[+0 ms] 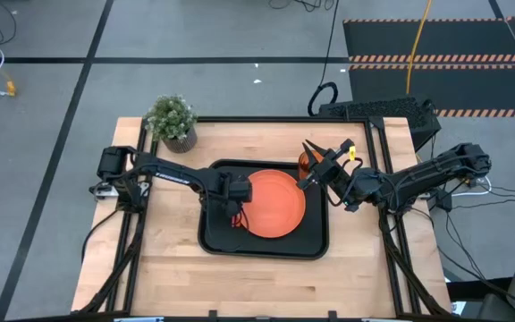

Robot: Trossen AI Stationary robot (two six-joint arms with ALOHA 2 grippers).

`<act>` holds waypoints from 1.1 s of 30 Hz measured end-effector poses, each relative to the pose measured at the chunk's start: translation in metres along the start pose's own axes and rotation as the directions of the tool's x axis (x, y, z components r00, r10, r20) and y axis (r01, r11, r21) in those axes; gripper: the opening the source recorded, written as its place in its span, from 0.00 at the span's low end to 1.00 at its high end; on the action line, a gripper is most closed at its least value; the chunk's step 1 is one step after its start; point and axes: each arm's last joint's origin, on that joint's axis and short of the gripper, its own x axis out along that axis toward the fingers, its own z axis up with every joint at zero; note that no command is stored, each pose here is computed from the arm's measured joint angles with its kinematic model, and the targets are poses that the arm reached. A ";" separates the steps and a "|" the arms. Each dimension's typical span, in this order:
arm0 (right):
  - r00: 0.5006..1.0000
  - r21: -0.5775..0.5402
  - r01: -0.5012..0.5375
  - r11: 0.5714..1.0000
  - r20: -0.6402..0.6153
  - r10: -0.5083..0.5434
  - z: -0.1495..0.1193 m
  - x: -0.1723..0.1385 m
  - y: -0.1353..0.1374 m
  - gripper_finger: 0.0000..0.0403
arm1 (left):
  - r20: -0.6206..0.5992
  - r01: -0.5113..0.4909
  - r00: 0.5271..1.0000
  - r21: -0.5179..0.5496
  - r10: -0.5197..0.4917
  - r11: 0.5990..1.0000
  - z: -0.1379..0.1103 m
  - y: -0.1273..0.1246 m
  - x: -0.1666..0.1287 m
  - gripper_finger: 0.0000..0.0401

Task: Pick and place plate/cup/fork/spoon on tray
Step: Adjust the pink fork on the black tray

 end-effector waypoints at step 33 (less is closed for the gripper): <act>1.000 -0.001 0.000 1.000 0.000 0.000 0.000 0.000 0.000 0.09 | 0.010 0.082 0.997 -0.046 -0.081 0.996 -0.025 -0.012 0.025 0.08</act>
